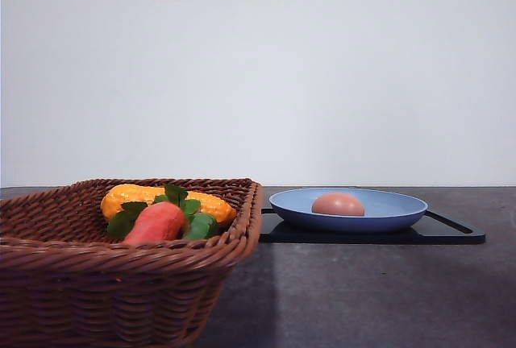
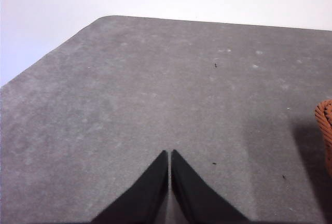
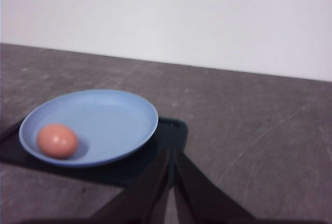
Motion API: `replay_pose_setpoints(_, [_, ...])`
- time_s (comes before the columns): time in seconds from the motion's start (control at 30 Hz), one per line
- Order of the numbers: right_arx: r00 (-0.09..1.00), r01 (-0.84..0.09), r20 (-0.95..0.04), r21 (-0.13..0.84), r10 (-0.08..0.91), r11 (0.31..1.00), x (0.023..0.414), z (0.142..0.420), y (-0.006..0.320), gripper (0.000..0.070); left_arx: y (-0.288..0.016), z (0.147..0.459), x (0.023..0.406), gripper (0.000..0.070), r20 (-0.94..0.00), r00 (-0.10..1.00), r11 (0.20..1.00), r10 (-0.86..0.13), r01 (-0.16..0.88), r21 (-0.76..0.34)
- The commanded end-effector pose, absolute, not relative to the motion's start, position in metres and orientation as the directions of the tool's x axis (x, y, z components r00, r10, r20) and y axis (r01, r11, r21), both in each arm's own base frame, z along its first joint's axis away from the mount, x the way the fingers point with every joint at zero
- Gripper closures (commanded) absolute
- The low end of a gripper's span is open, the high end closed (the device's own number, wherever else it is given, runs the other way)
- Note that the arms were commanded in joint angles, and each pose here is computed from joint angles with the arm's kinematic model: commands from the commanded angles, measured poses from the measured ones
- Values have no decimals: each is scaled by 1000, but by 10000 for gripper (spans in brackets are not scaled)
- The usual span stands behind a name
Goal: Transfer egg from basket to plate and serve
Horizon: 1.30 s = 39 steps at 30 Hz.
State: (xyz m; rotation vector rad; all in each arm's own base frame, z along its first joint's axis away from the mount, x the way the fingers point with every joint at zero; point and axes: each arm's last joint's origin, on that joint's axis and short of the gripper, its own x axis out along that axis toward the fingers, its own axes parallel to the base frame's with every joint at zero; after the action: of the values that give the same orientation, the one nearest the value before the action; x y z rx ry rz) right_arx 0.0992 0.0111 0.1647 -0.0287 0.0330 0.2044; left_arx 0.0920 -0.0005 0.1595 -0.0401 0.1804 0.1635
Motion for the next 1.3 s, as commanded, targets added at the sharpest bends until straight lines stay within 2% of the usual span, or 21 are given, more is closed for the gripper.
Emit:
replay_pose_setpoints(0.0, [977,-208,-53,-15,207,978,99,161,11,700,0,155,93,700,-192,969,986,159,-166,-25])
replay_pose_setpoints(0.17, [973,-202,-110,32,205,979,98,156,11,700,0,155,93,700,-192,969,986,159,-166,-25])
replay_pose_setpoints(0.53, [976,-201,-77,27,203,979,99,159,11,700,0,155,93,700,-191,969,986,159,-166,-25])
replay_pose_setpoints(1.27, [976,-201,-76,27,203,979,99,159,11,700,0,155,93,700,-191,969,986,159,-166,-25])
